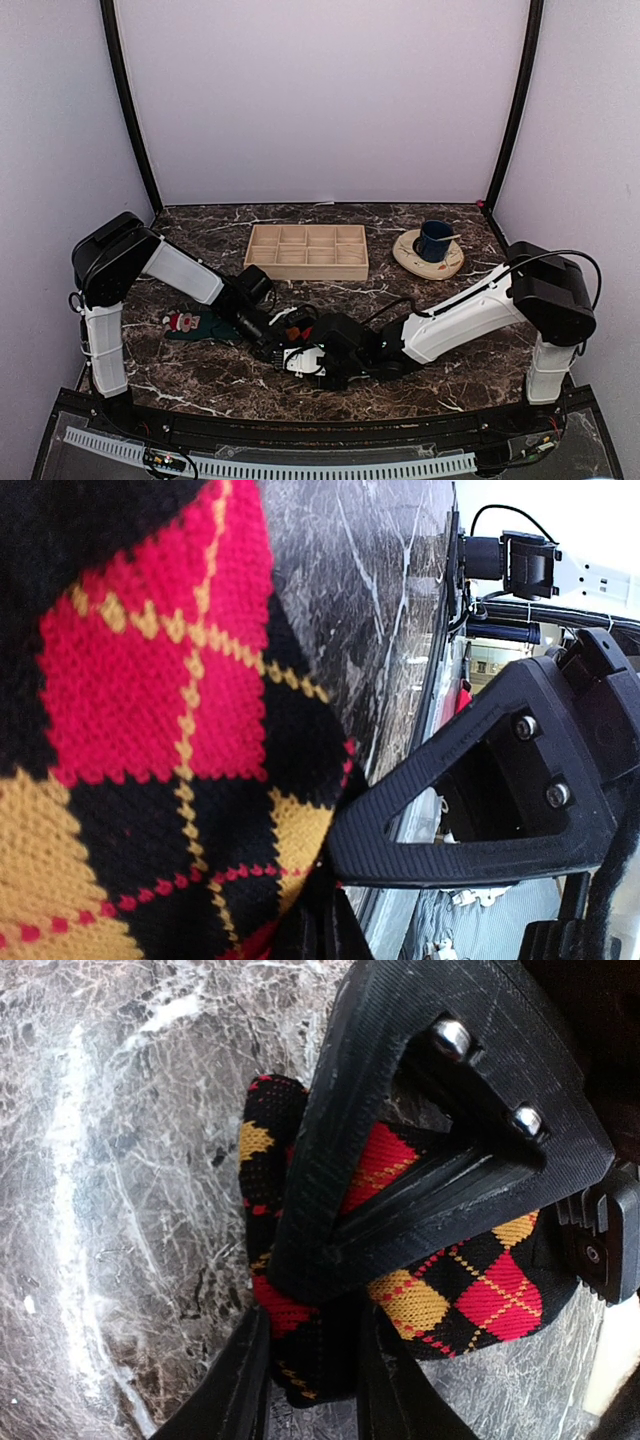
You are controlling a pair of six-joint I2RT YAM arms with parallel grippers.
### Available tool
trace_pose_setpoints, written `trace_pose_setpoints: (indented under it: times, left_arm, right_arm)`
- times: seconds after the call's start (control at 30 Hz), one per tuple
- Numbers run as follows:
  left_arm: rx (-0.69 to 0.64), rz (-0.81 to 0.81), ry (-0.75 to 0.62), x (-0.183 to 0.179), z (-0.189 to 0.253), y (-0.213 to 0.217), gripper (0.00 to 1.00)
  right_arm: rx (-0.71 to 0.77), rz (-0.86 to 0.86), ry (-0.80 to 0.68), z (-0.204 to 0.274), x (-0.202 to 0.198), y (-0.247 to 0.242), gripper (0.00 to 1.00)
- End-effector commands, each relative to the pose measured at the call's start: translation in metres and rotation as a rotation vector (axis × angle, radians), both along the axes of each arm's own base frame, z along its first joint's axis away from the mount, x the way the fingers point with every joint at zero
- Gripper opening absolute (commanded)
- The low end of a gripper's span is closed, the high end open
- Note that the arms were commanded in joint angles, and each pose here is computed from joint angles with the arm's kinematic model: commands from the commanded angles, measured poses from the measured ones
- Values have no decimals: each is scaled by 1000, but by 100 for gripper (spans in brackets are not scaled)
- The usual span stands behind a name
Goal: Roll the socks
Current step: Pick up the sock from the center of the board.
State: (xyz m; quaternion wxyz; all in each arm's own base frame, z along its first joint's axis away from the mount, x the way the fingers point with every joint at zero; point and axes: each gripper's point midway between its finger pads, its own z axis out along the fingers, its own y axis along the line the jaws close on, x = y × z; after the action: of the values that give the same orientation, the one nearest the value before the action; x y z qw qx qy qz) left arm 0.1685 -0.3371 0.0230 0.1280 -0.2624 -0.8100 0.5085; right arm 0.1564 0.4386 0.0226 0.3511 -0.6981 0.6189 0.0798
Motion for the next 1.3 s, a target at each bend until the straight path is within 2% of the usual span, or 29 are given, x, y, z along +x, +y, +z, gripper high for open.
trace_pose_setpoints:
  times: [0.0,0.23,0.6,0.8,0.93,1.07,1.27]
  left_arm:
    - [8,-9,40,-6,-2,6,0]
    - [-8,-15,51,-9,0,6,0]
    - [-31,-23,52,-10,7,4,0]
    - [-1,13,4,-2,10,4,15]
    - [35,40,-36,4,10,5,29]
    - [54,56,-60,9,12,5,34]
    - [98,74,-93,14,11,8,38]
  right_arm:
    - [-160,8,71,-33,-10,-35,26]
    - [-195,18,124,-43,-12,-37,15]
    - [-217,-4,222,-51,-8,-40,5]
    - [-212,-24,286,-53,-7,-40,1]
    - [-197,-45,318,-52,-5,-40,0]
    - [-201,-66,338,-55,-5,-44,0]
    - [-174,-102,386,-52,-7,-43,0]
